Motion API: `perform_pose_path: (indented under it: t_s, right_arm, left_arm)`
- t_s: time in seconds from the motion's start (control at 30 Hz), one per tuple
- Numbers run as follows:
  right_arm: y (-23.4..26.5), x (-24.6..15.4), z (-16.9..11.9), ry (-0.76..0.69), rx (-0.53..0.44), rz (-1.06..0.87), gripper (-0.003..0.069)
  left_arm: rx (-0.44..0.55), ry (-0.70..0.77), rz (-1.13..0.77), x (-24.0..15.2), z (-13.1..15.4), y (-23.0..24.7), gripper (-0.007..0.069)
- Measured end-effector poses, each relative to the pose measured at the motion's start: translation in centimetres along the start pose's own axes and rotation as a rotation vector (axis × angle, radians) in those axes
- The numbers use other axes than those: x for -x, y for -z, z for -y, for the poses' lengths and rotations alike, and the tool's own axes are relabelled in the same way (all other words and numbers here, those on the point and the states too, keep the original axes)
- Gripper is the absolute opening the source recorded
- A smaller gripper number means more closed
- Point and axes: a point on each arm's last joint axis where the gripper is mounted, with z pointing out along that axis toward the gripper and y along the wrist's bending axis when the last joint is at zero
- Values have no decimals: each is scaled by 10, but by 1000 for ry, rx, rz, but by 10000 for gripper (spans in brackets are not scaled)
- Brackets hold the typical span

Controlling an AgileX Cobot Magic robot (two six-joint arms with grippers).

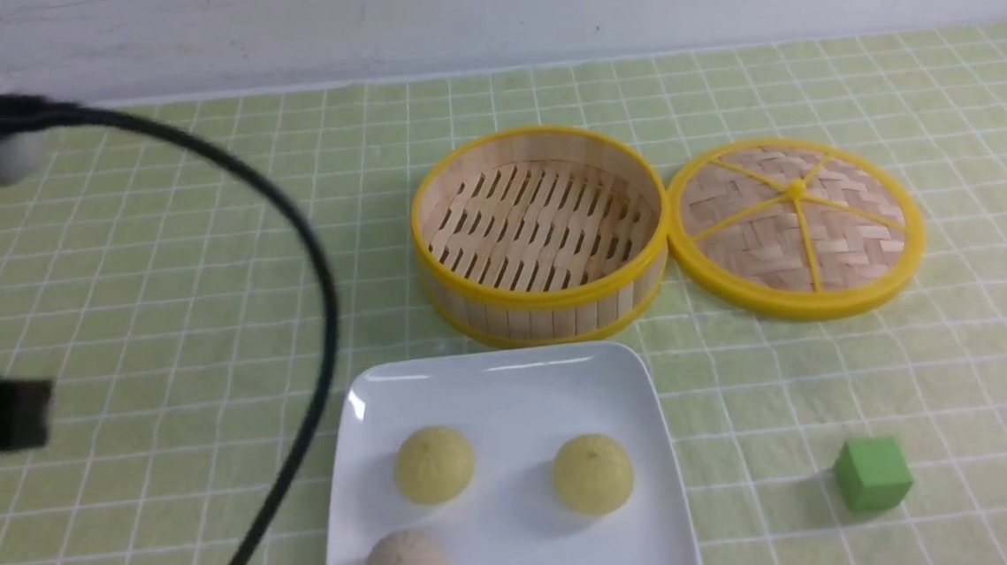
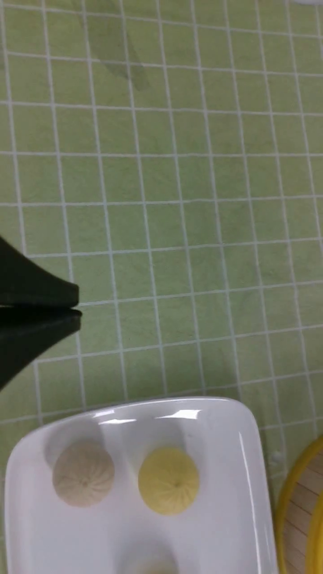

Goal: Put the steamed buns into the plate on the green tablecloth.

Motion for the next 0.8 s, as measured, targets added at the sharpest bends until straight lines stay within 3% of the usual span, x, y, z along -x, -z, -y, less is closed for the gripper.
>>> perform_pose_path:
  t_s: [0.2,0.23,0.37,0.53,0.8]
  right_arm:
    - [0,0,0,0,0,0,12]
    - [0,0,0,0,0,0,15]
    - [0,0,0,0,0,0,20]
    - [0,0,0,0,0,0,27]
    - [0,0,0,0,0,0,38]
  left_arm:
    - [-157,96,78,-63,-16,7,19]
    - [-237,124,164,-76,-16,2,19]
    - [-400,142,398,-94,-7,-18,20]
    - [-537,137,598,-98,7,-36,27]
    - [-554,122,592,-112,12,-56,34]
